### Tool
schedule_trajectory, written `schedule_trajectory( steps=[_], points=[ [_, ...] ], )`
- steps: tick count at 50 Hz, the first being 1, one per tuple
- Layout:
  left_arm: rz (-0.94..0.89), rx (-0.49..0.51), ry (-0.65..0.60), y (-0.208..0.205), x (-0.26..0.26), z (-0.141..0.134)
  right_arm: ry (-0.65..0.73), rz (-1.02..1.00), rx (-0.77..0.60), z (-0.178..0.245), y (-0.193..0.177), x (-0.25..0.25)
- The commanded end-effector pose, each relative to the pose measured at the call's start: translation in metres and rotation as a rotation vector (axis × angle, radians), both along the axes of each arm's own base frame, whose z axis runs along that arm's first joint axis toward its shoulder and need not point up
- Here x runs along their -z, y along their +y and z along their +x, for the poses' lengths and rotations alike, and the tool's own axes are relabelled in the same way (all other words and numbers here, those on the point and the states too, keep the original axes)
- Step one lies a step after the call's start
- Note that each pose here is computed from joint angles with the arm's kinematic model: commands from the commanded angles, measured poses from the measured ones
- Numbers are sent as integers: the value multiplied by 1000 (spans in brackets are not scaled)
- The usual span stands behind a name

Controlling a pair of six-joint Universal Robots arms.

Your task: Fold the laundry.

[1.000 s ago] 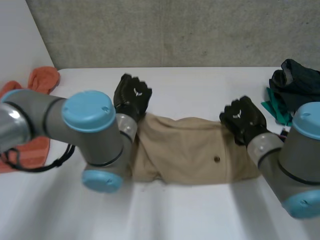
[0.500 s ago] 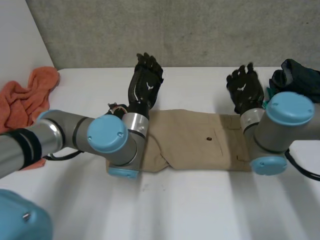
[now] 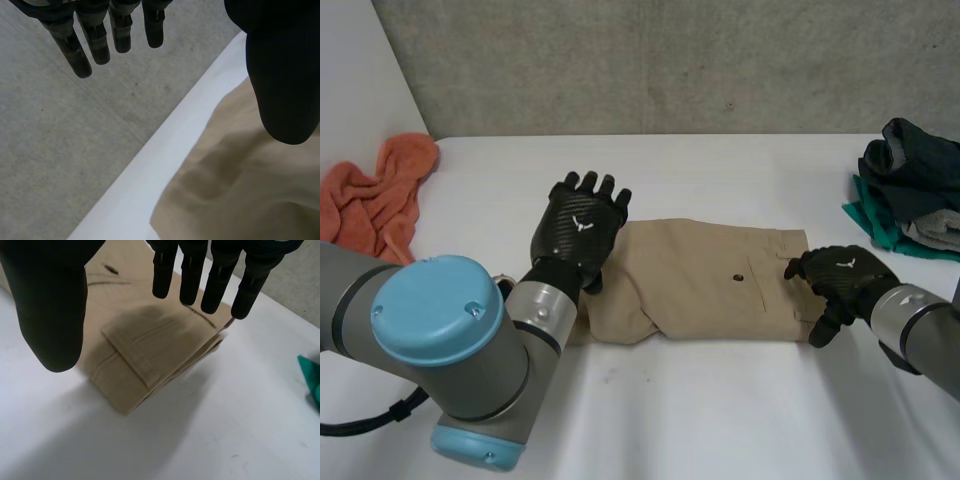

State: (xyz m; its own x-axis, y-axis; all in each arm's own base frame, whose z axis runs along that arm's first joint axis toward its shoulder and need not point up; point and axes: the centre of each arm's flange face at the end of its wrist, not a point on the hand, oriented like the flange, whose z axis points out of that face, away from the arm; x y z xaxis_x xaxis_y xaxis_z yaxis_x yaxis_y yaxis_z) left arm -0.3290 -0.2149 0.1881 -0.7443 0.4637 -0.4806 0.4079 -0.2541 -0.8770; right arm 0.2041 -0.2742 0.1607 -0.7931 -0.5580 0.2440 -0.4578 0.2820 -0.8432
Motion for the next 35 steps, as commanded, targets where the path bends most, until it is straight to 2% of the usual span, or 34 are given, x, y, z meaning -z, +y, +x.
schedule_trajectory(
  steps=[1, 9, 13, 16, 21, 25, 26, 29, 32, 33, 35],
  points=[
    [8, 6, -5, 3, 3, -2, 6, 19, -1, 2, -6, 26],
    [0, 4, 0, 4, -1, -1, 42, -103, 78, -12, -26, 23],
    [-13, 4, 10, 5, -8, 0, 85, -227, 104, -19, -30, -3],
    [-22, 3, 20, 7, -14, 2, 179, -288, 121, -34, -36, -14],
    [-33, -2, 27, 9, -20, 6, 336, -359, 70, -39, -40, -18],
    [-30, -6, 24, 11, -21, 9, 381, -462, -65, -5, -28, -27],
    [-31, -11, 25, 11, -23, 12, 371, -532, -147, 23, -16, -34],
    [-33, -22, 27, 12, -25, 16, 321, -674, -285, 71, 9, -46],
    [-35, -33, 28, 12, -29, 22, 281, -779, -390, 100, 30, -51],
    [-40, -42, 33, 12, -33, 25, 257, -834, -491, 120, 47, -46],
    [-45, -51, 37, 11, -37, 29, 252, -864, -589, 133, 62, -37]
  ],
)
